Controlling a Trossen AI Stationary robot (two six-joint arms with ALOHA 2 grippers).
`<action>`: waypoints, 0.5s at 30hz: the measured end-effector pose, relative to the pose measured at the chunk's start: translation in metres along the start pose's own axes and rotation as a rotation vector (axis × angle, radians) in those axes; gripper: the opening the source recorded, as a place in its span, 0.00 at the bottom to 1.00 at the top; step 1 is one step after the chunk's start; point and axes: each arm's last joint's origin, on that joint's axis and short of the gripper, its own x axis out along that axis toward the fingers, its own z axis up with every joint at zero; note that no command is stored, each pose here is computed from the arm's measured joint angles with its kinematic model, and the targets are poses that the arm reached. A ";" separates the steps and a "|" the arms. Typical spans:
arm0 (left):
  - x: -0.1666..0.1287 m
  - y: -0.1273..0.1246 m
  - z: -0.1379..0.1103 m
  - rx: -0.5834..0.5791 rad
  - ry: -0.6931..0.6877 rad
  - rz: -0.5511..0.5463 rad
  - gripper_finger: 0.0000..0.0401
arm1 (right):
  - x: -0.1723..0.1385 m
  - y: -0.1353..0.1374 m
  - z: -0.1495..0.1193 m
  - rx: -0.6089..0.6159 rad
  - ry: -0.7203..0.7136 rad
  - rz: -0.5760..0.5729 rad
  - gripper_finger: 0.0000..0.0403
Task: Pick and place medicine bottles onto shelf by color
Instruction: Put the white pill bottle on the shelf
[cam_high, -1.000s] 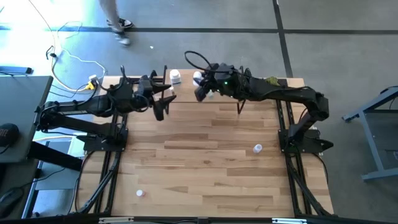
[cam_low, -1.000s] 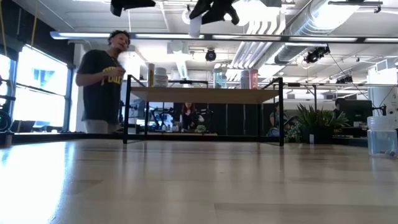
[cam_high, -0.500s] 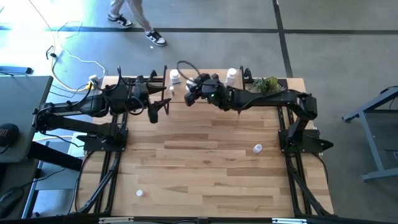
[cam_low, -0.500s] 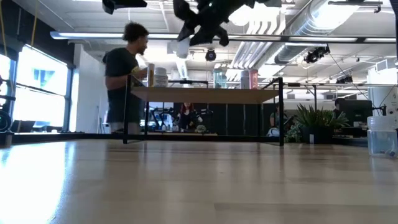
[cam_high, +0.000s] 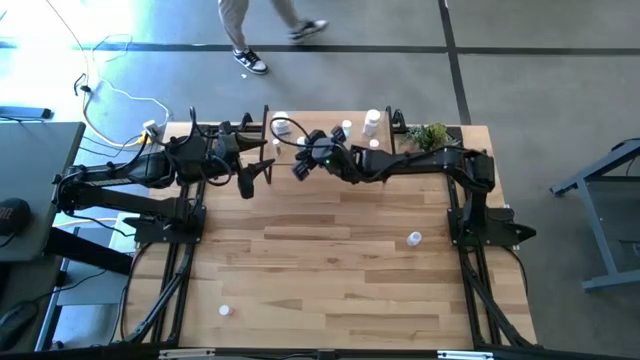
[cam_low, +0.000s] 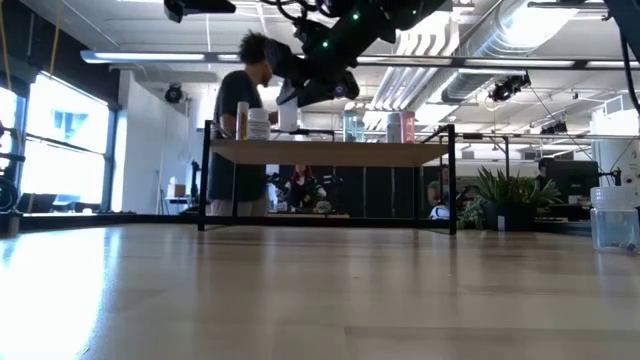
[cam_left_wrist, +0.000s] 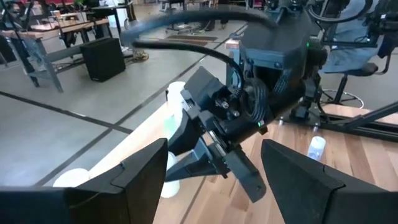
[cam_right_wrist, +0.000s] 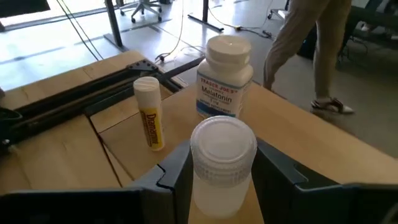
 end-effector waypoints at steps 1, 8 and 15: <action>0.000 0.000 0.000 0.001 0.002 0.000 0.62 | 0.001 -0.001 0.000 -0.011 -0.002 -0.003 0.29; 0.000 0.000 -0.001 0.003 0.008 0.000 0.62 | 0.009 -0.007 -0.005 -0.022 0.031 -0.001 0.29; 0.000 0.000 -0.001 0.029 0.008 0.000 0.62 | 0.009 -0.008 -0.007 -0.028 0.056 -0.006 0.29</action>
